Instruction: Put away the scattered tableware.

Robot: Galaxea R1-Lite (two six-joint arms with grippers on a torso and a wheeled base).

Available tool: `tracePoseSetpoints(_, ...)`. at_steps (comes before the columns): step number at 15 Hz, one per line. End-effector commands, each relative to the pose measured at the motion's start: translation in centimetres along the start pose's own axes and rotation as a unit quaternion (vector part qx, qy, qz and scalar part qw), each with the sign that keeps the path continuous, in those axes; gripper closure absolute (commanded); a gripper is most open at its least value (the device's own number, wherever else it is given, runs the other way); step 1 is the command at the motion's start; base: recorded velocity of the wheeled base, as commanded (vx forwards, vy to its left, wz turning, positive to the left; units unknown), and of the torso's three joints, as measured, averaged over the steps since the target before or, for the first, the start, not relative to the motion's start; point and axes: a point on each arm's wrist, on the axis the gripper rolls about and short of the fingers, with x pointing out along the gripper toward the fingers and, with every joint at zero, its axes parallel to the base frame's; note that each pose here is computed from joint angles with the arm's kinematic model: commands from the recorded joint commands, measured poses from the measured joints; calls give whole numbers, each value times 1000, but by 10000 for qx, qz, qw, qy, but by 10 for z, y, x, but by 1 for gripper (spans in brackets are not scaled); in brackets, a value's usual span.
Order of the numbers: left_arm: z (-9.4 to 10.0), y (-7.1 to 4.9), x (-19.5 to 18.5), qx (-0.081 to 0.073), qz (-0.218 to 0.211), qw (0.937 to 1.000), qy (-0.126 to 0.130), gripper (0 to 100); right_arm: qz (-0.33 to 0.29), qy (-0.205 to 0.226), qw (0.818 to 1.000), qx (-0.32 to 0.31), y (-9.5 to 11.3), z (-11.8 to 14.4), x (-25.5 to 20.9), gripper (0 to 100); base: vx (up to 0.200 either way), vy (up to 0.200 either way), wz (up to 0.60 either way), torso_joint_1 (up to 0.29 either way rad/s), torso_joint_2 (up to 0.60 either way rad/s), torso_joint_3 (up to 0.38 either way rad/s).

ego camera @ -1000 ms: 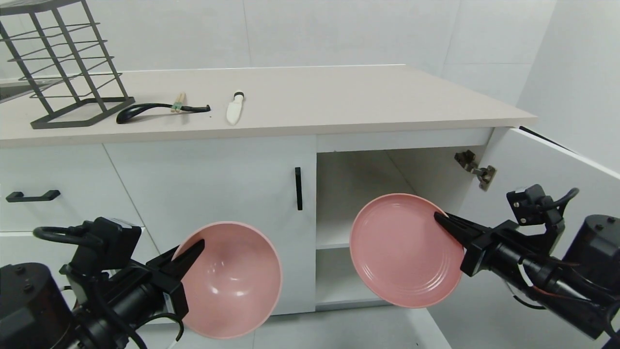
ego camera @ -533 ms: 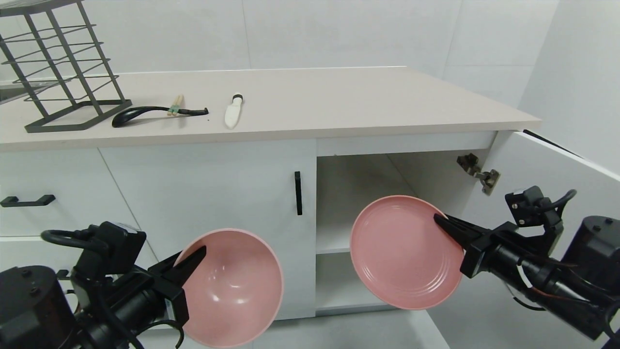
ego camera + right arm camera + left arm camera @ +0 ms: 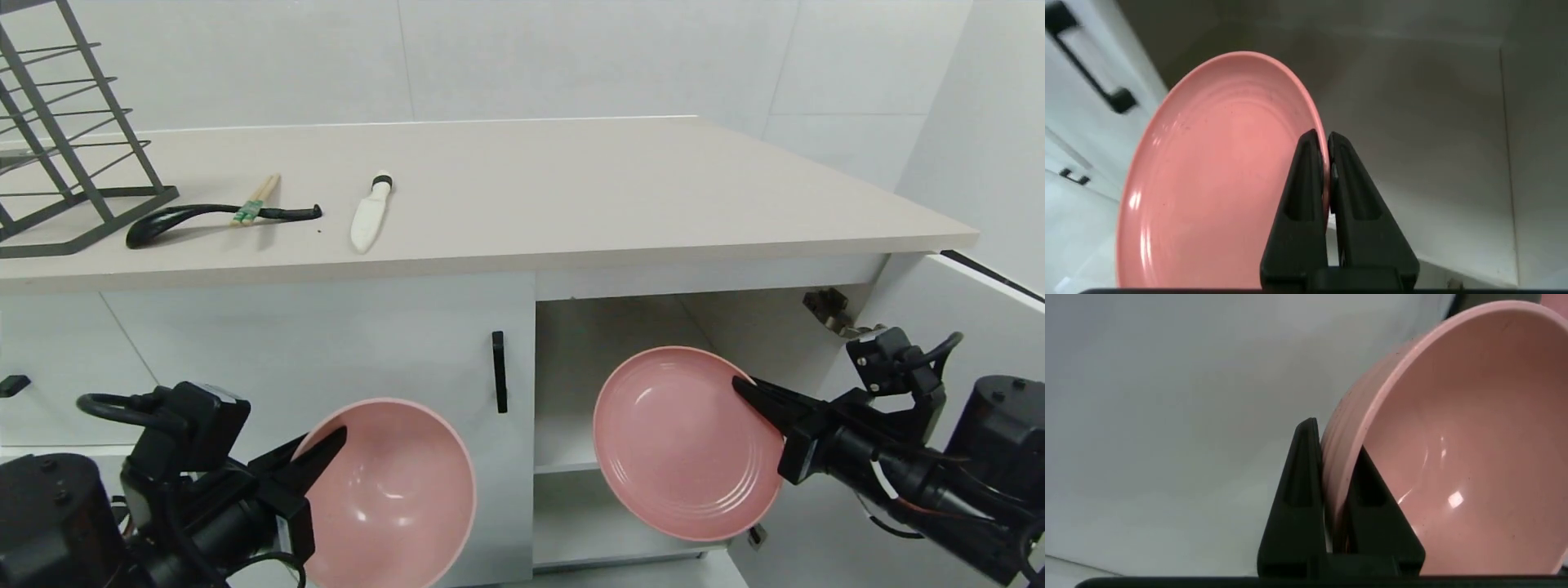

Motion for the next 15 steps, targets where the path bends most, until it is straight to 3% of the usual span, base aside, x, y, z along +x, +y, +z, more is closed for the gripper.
tracePoseSetpoints(1,0,-6,-11,69,-250,9996,64,100,15,358,9993,60,3,-13,-13,100,0,0,0,0,0,0)
tracePoseSetpoints(3,0,-9,-20,133,-435,9989,127,100,-18,362,9993,121,1,-13,-13,100,0,0,0,0,0,0)
tracePoseSetpoints(8,1,-8,-20,108,-406,9991,83,100,11,528,9985,120,4,-19,-10,100,0,0,0,0,0,0)
tracePoseSetpoints(11,0,-8,-20,110,-391,9991,106,100,-190,1060,9940,180,1,-41,1,100,0,0,0,0,0,0)
tracePoseSetpoints(12,0,-7,-20,106,-376,9992,106,100,-239,1229,9917,295,-1,-48,7,100,0,0,0,0,0,0)
tracePoseSetpoints(15,-2,-8,-17,95,-373,9991,197,100,-309,1211,9835,1308,1,-49,10,100,0,0,0,0,0,0)
